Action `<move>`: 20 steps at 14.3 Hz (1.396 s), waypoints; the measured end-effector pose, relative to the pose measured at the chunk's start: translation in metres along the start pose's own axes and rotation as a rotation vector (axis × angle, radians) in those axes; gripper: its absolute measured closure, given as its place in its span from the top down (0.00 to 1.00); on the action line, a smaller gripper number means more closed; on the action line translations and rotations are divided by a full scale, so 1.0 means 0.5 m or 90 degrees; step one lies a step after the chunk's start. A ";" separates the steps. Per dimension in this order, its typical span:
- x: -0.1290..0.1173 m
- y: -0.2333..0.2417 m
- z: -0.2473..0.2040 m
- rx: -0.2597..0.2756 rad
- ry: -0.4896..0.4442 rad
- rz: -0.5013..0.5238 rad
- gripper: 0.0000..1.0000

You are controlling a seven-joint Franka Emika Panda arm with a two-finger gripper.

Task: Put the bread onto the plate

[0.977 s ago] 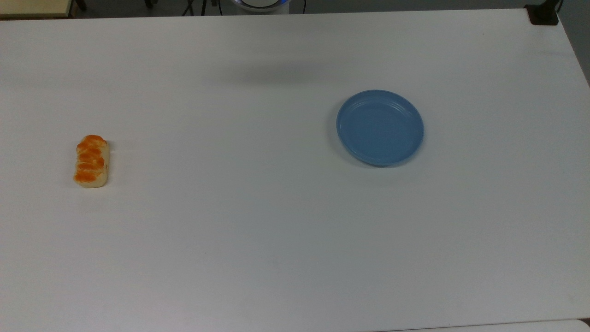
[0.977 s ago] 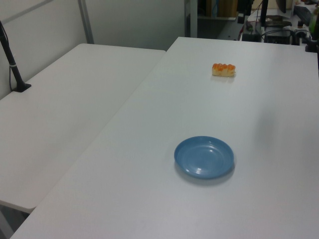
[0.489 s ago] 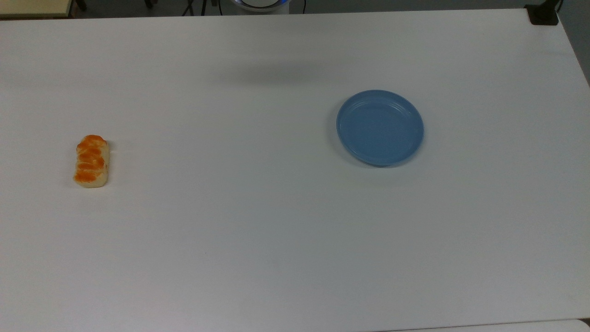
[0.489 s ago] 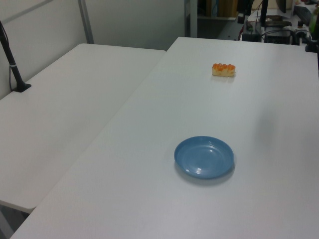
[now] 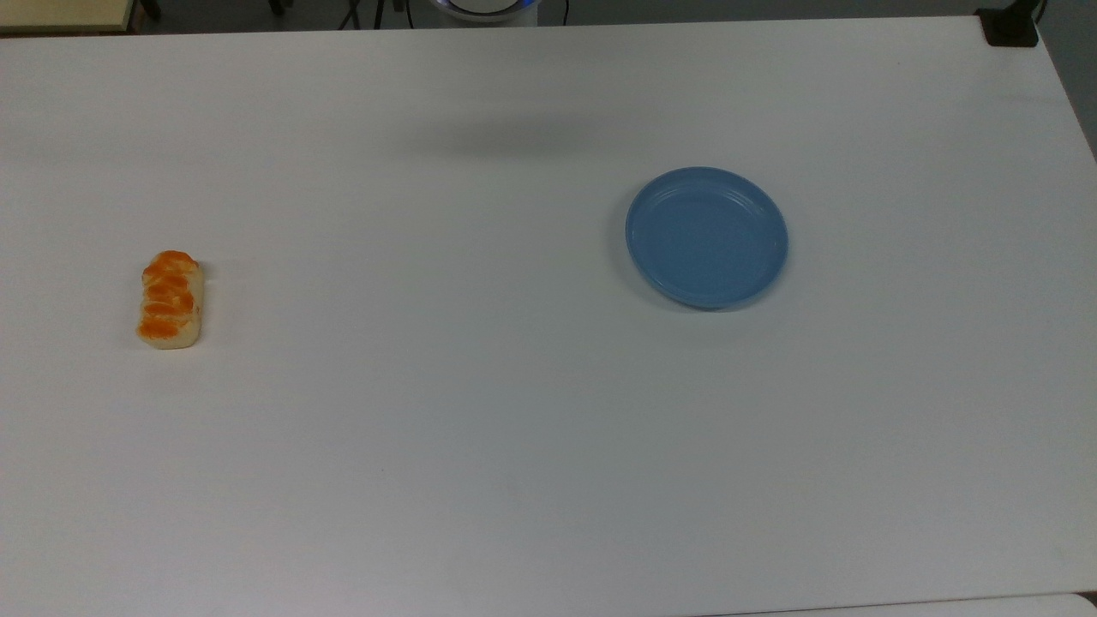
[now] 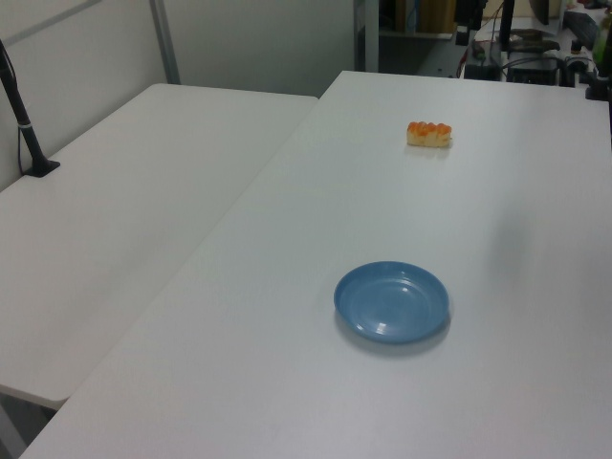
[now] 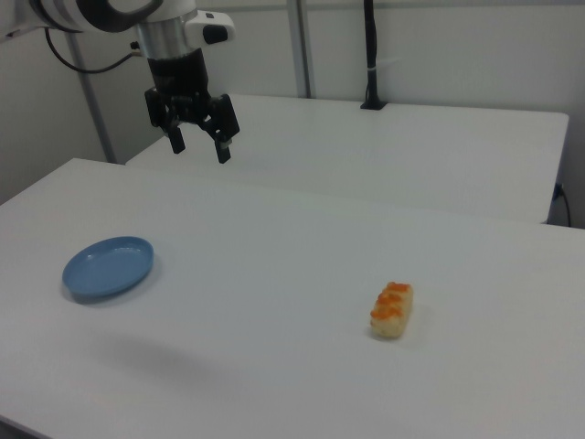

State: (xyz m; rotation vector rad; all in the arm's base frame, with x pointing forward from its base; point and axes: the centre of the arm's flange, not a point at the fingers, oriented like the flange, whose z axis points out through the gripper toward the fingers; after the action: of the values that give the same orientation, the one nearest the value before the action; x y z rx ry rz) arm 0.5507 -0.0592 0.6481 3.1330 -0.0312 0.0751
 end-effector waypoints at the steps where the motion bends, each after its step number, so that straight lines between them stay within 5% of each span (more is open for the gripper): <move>1: 0.001 0.000 0.001 0.000 -0.001 0.000 1.00; 6: 0.002 -0.001 0.005 -0.001 -0.003 -0.004 1.00; 13: 0.002 0.000 0.005 -0.001 -0.003 -0.112 1.00; 20: 0.003 0.013 0.019 -0.001 -0.013 -0.107 1.00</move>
State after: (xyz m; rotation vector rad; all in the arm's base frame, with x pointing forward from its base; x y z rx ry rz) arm 0.5527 -0.0658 0.6388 3.1199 0.2324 0.0428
